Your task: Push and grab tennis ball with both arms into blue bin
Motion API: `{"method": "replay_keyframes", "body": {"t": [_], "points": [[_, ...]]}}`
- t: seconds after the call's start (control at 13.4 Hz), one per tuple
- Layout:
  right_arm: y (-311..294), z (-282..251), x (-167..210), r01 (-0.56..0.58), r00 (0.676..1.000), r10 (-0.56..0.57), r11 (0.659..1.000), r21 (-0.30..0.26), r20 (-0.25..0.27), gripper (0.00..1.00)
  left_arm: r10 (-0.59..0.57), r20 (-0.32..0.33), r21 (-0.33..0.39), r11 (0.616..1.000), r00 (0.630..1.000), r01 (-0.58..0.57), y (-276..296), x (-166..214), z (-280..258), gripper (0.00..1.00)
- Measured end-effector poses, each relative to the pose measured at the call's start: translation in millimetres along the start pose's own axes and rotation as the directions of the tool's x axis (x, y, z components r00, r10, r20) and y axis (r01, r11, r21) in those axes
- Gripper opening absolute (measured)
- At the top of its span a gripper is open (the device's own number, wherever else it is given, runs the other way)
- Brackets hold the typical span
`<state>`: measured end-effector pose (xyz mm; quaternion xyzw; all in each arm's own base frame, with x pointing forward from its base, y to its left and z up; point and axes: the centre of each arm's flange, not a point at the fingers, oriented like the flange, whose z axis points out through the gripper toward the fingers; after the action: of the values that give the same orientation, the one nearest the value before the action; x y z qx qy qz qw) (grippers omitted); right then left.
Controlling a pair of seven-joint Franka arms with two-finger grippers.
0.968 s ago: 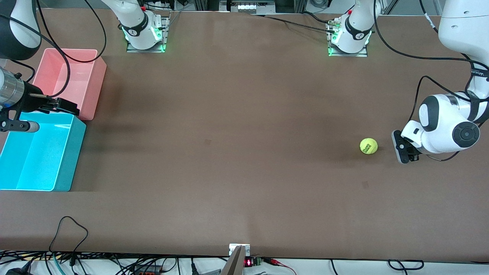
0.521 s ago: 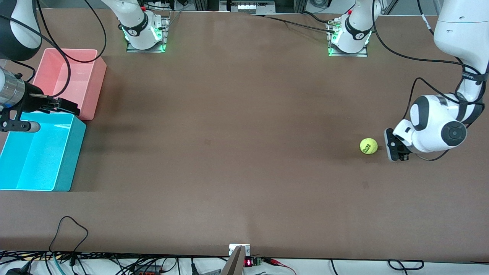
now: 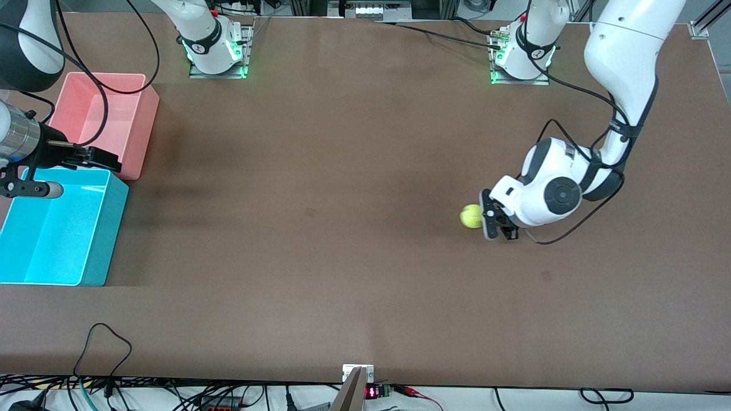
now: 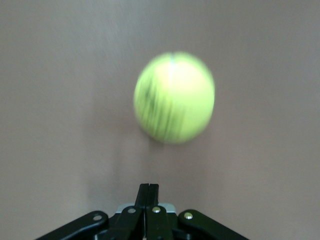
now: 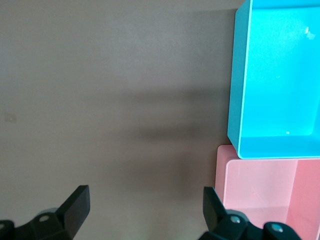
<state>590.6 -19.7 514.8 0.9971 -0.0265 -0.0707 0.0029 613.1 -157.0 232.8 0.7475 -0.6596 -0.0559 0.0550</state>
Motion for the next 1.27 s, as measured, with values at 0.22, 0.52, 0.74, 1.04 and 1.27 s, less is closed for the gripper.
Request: {"method": "replay_keyframes", "body": {"t": [0.22,0.52,0.74,1.04,1.27], "points": [[-4.3,0.9,-0.2,0.007,1.000,-0.007,1.000,-0.001,0.005,1.00,-0.052,0.007,0.003,0.999,0.999,0.052,-35.9,-48.9,-51.8,0.01],[-11.0,9.6,0.3,0.021,0.999,-0.021,1.000,-0.003,0.036,1.00,-0.129,-0.013,0.032,0.991,0.992,0.129,-63.3,-110.7,-94.8,0.01],[-28.0,33.1,4.2,0.049,0.994,-0.049,0.999,-0.006,0.103,1.00,-0.160,-0.037,0.092,0.982,0.986,0.163,-74.3,-112.1,-129.2,0.01],[-58.7,81.9,24.1,0.102,0.986,-0.100,0.995,-0.007,0.132,1.00,-0.261,-0.085,0.154,0.950,0.962,0.271,-81.5,-106.3,-171.3,0.01],[-83.2,132.1,28.0,0.141,0.986,-0.139,0.990,-0.010,0.089,1.00,-0.387,-0.119,0.161,0.901,0.914,0.402,-76.9,-94.4,-188.4,0.01]]}}
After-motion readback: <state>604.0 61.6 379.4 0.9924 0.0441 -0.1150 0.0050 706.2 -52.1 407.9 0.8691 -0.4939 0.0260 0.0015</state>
